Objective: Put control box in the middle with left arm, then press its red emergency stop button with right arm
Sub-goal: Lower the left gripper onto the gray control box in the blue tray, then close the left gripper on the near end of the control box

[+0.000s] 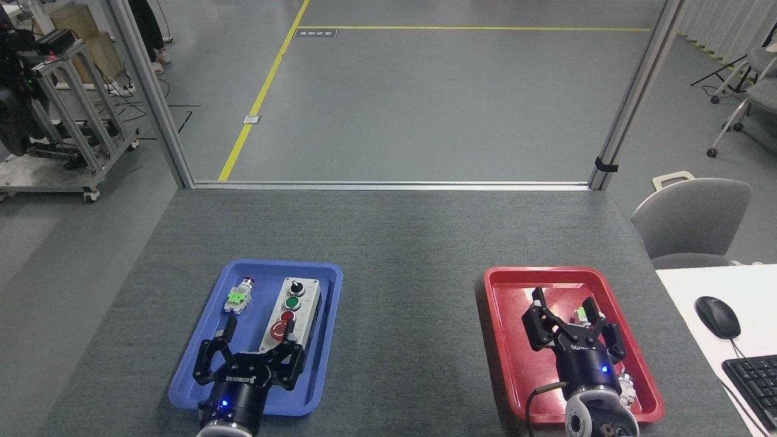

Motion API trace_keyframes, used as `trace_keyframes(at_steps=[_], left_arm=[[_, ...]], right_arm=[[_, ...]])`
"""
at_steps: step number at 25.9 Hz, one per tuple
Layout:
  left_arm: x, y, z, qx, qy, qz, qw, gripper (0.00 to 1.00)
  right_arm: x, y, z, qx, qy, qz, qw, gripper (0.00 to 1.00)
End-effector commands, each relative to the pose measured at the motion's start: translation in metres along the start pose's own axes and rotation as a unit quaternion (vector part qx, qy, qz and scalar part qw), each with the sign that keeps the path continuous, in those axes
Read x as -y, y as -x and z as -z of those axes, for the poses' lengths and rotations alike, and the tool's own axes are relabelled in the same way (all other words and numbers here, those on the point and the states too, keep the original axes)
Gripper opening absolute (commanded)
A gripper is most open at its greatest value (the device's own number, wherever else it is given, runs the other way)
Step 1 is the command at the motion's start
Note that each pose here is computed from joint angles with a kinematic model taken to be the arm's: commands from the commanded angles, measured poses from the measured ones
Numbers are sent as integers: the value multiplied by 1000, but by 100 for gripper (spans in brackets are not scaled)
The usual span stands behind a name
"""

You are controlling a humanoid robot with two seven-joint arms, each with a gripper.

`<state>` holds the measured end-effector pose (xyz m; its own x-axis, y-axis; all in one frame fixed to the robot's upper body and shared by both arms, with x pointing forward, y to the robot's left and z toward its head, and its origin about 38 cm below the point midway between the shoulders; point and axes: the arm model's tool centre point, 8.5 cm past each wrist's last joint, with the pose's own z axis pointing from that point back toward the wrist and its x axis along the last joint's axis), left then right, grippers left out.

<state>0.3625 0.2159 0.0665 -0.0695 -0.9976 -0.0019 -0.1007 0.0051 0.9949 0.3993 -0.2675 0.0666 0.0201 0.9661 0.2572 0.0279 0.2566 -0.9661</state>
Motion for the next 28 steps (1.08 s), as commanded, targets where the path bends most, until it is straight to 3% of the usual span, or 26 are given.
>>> trace_keyframes(at_steps=[1, 6, 9, 19, 28], left_arm=[[13, -25, -5, 36, 21, 1, 999, 99], [55, -45, 12, 18, 83, 42, 996, 99], [66, -40, 16, 0, 100, 52, 994, 99], [66, -29, 17, -10, 98, 58, 993, 99], [79, -16, 33, -34, 116, 80, 989, 99]], right_arm=[[2, -1, 1, 1, 2, 0, 1000, 100], [2, 0, 2, 0, 3, 0, 1000, 100], [2, 0, 2, 0, 3, 0, 1000, 100], [3, 1, 2, -1, 4, -1, 1000, 100], [3, 1, 3, -1, 4, -1, 1000, 100]])
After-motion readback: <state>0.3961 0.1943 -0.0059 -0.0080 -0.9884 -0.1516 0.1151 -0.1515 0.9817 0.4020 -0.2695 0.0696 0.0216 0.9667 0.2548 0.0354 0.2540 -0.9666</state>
